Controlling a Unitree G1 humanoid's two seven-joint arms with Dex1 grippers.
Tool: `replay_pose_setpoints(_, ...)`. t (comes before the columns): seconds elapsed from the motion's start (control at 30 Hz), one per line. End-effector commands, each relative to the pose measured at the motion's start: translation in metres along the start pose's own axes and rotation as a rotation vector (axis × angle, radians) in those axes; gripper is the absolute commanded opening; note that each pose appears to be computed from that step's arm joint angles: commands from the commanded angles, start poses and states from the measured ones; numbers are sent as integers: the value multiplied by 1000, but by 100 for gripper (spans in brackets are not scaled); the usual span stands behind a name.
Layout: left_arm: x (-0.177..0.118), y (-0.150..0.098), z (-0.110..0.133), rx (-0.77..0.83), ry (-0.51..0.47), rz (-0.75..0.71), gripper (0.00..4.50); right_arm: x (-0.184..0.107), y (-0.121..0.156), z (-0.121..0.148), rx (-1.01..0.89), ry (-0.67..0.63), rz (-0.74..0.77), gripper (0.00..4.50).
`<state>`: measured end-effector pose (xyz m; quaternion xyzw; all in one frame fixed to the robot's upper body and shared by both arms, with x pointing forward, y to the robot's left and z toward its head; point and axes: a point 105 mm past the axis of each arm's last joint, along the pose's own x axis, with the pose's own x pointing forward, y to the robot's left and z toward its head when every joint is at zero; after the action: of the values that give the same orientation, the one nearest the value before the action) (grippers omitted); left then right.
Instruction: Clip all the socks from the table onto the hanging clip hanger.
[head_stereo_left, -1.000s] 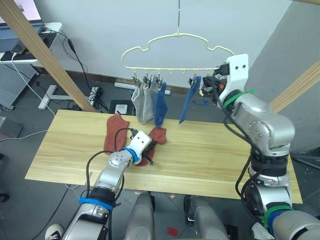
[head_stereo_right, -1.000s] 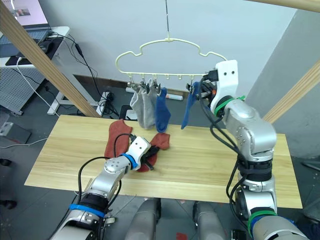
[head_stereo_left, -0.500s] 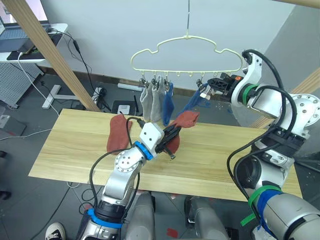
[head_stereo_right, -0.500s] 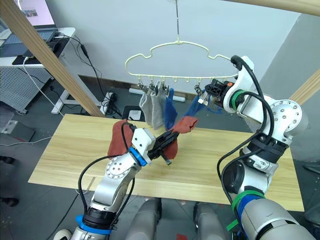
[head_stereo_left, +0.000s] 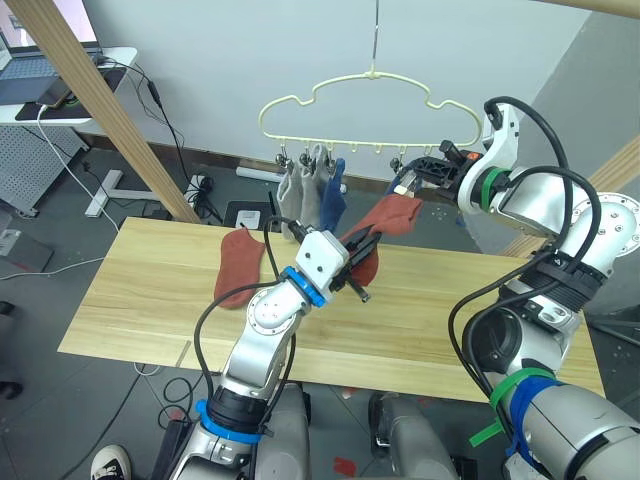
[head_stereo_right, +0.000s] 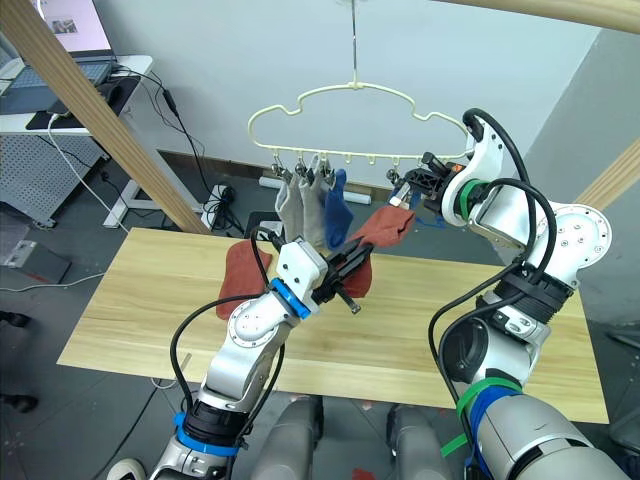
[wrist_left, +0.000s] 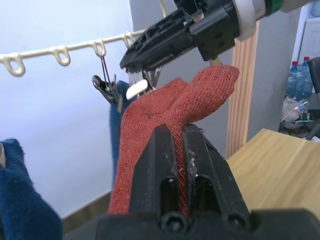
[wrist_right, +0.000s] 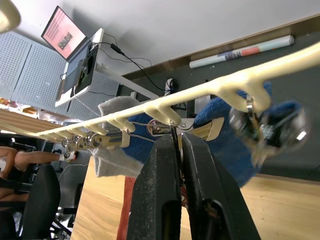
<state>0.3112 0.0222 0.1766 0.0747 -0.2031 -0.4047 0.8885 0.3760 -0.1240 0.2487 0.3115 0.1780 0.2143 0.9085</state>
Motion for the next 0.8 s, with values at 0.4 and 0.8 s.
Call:
replay_pose_setpoints(0.4, 11, 3, 10, 14, -69, 6, 3, -5, -24, -16, 66, 71, -102, 0)
replay_pose_setpoints(0.8, 14, -2, 6, -4, -58, -31, 0, -27, 10, 1, -33, 35, 179, 389)
